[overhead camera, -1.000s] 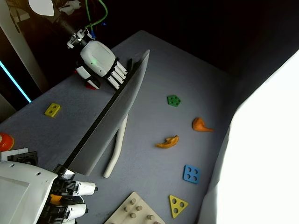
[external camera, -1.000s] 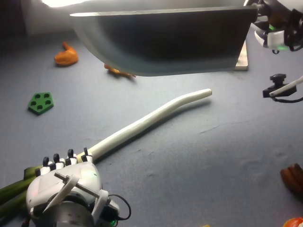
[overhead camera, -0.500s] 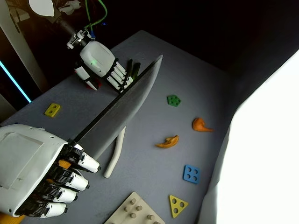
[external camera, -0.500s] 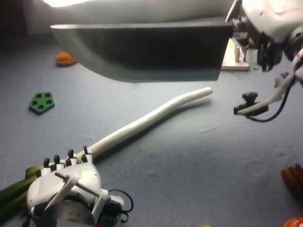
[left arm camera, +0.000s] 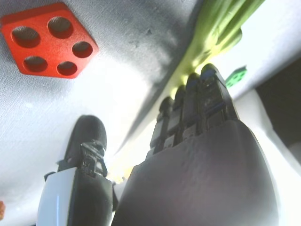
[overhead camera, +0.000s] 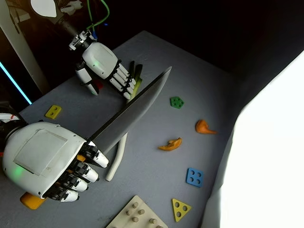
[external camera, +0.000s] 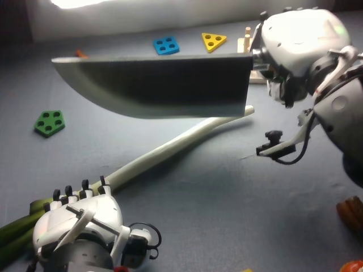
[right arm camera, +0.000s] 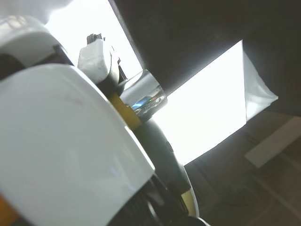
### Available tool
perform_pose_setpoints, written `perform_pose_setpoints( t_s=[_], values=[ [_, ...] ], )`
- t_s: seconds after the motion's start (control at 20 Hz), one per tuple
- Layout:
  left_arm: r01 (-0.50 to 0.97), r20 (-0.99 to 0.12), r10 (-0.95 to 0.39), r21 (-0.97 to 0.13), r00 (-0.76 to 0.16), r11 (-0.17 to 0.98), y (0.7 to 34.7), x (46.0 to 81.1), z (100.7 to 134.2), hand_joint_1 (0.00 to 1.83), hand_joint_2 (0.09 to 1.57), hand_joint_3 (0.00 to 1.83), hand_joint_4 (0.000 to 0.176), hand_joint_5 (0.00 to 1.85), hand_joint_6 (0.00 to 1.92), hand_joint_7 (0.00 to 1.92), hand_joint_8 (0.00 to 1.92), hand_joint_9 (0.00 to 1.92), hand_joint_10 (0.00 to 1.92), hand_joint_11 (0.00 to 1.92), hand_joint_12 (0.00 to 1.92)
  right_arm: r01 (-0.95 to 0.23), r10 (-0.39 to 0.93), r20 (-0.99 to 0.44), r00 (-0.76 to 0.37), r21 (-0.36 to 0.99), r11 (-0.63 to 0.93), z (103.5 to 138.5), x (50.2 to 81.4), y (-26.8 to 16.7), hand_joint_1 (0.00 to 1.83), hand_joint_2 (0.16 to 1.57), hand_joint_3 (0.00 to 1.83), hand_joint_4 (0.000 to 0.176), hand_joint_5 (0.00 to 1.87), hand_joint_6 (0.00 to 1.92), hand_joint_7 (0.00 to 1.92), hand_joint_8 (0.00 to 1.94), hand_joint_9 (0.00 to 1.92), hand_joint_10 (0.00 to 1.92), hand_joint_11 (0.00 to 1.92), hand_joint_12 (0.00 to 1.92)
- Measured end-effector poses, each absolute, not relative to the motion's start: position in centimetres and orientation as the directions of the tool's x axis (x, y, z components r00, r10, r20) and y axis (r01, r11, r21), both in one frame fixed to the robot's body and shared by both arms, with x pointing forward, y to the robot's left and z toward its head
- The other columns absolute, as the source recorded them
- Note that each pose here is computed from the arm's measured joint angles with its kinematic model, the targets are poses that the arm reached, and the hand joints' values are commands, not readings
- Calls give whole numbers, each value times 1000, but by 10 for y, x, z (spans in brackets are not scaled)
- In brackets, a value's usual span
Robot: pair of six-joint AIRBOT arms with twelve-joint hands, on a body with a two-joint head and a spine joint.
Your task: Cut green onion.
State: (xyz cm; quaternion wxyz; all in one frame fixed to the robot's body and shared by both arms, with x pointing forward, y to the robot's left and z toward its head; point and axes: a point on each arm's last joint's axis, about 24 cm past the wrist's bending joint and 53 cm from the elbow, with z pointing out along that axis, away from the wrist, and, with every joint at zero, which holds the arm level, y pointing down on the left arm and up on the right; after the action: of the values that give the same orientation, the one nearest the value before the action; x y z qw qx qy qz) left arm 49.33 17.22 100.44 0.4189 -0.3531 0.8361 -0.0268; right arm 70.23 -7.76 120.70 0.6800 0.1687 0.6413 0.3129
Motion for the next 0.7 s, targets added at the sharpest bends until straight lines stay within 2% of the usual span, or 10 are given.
perform_pose_setpoints(
  t_s=[0.25,0.35,0.65,0.7],
  values=[
    [-564,-683,-611,-341,-401,752,172,493,1004,441,1374,4,0,66,0,76,6,44,13,0,0,-215,635,-772,-37,626,749,1197,703,-63,1649,917,577,176,1368,1921,1504,1941,1600,1921,1646,1921],
    [-564,-684,-609,-340,-401,753,173,493,1004,529,1355,0,0,87,7,61,0,43,10,0,0,-205,634,-772,-41,627,751,1193,704,-65,1628,899,604,176,1370,1921,1503,1941,1605,1921,1667,1921],
    [-563,-685,-608,-339,-402,754,173,493,1004,436,1360,0,0,0,0,33,0,7,0,0,0,-195,638,-769,-39,632,750,1184,709,-66,1629,906,622,176,1361,1921,1484,1941,1616,1921,1665,1921],
    [-563,-685,-608,-339,-402,754,173,493,1004,430,1359,0,0,0,0,11,0,1,0,0,0,-199,632,-774,-40,626,754,1181,708,-66,1624,930,576,176,1353,1921,1467,1941,1601,1921,1655,1921]
  ],
)
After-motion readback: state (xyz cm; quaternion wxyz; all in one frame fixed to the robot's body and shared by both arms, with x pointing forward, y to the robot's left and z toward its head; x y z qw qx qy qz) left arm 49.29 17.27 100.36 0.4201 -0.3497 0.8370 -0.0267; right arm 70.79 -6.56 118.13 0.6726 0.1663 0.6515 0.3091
